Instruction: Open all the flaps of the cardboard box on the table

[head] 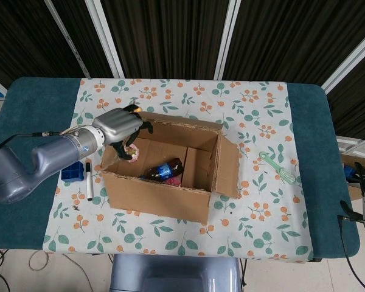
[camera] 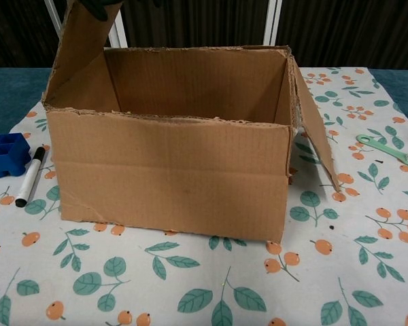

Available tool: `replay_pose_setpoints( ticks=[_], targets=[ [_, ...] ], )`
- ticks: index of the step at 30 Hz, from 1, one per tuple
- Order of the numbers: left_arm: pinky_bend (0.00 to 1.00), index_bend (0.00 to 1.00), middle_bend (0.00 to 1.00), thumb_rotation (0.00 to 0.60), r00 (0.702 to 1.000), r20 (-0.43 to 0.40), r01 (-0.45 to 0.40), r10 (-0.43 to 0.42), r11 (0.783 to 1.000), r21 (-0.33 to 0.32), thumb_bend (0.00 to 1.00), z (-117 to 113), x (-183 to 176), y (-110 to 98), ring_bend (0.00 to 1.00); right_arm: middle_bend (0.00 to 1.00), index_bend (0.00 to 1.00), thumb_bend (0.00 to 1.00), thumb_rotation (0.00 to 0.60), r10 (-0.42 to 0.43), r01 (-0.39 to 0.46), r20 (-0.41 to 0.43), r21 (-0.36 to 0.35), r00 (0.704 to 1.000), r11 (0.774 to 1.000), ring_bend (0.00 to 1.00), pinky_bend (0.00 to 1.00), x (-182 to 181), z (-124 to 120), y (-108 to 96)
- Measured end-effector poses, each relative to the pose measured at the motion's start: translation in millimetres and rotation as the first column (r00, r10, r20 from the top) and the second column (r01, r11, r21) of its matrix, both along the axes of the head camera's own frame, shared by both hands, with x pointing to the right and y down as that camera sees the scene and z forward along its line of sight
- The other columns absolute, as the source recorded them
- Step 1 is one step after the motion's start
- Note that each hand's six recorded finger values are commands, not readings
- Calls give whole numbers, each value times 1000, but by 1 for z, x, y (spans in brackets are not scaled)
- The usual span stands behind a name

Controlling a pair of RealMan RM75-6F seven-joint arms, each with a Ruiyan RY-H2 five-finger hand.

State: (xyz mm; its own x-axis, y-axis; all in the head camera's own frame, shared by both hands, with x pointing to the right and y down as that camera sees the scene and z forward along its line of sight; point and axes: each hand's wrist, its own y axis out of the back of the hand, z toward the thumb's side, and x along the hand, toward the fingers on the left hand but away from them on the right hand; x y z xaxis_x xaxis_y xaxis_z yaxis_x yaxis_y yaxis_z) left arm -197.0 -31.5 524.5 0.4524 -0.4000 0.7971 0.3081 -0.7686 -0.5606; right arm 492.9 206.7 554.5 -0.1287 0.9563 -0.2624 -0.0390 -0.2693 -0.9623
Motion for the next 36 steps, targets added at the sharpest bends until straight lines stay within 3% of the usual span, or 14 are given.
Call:
replay_pose_setpoints(
  ticks=[9,18,25,36],
  targets=[
    [0,213,611,600,996,50,73,-74,997,12,171,-8,-36,-6,148,217,63,244,600,2,-2,11,-11,1000,1000,174,227,-1,3,0],
    [0,213,610,600,989,31,142,-144,989,48,171,-26,-60,-13,148,217,66,244,600,4,-3,12,-23,1000,1000,174,227,-1,7,1],
    [0,210,609,600,985,40,168,-170,985,38,171,-28,-69,-11,148,217,67,245,600,9,-9,12,-28,1000,1000,174,227,0,9,1],
    [0,206,611,600,955,180,236,-234,972,10,171,-25,-130,6,148,214,68,244,600,25,-25,25,-21,999,999,174,227,3,7,0]
  ],
)
